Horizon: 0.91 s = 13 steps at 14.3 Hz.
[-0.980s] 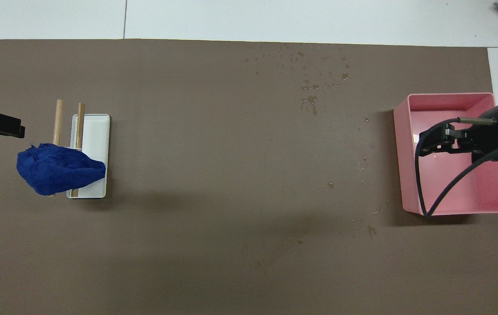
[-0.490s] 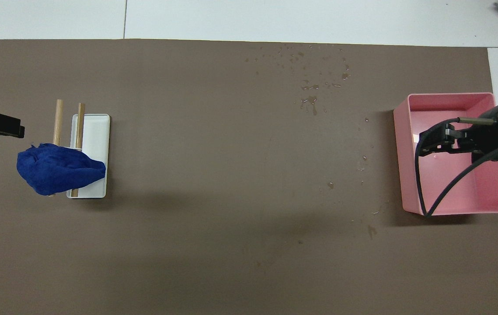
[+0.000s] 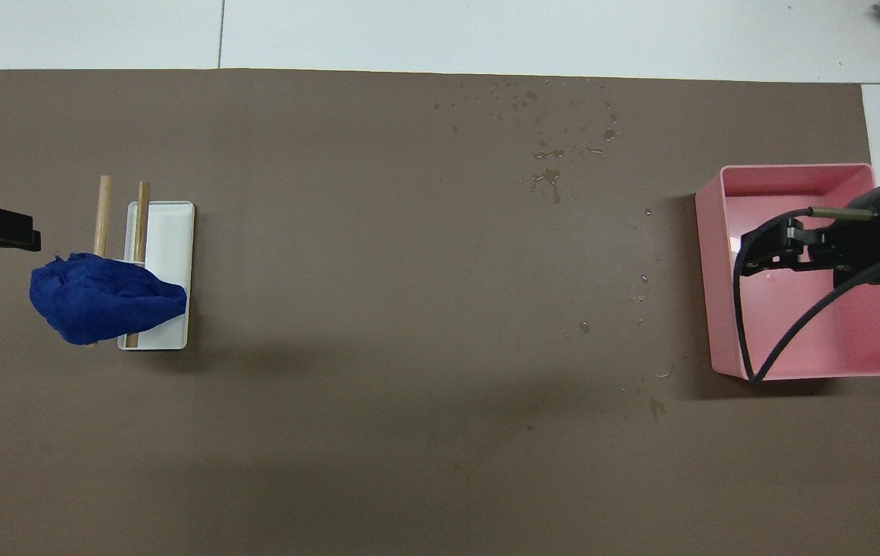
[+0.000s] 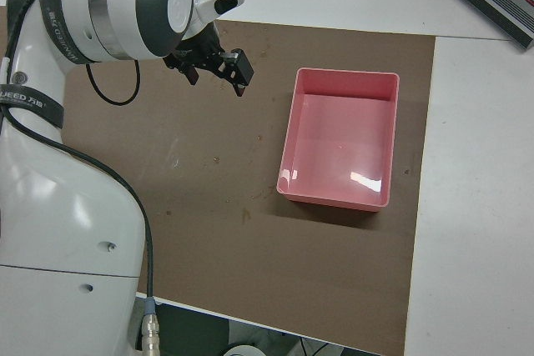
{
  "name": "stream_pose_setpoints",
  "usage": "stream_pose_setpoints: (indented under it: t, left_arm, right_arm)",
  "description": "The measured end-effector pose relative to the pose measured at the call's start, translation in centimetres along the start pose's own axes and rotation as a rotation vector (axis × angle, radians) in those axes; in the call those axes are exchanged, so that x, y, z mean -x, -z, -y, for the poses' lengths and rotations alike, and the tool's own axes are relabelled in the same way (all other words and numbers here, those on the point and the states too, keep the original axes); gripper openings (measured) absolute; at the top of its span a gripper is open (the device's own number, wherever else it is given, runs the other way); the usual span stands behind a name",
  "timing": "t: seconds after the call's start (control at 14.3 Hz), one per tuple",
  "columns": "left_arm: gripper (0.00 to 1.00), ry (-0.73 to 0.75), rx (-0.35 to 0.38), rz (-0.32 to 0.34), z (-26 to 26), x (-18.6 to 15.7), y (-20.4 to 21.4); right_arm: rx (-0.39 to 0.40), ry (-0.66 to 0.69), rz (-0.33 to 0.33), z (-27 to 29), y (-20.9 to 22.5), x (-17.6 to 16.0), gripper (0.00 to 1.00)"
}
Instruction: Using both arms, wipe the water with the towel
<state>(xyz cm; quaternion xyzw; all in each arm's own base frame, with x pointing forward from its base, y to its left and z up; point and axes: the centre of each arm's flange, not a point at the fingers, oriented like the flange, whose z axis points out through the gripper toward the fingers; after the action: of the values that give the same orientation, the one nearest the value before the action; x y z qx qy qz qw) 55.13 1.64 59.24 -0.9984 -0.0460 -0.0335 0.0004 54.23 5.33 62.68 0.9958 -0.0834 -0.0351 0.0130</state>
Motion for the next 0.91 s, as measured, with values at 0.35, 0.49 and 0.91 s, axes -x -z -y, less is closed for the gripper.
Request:
stream_pose_setpoints:
  t: [0.35,0.49,0.91]
  left_arm:
    - [1.0,0.145,0.006,-0.016,2.3,2.2,-4.6]
    - [1.0,0.265,0.005,-0.005,3.3,2.7,-6.5]
    - [1.0,0.711,0.016,-0.031,3.1,3.8,-12.7]
  right_arm:
    - [0.0,0.0,0.0,0.0,0.0,0.0,1.0]
    - [0.0,0.0,0.0,0.0,0.0,0.0,1.0]
    - [0.0,0.0,0.0,0.0,0.0,0.0,1.0]
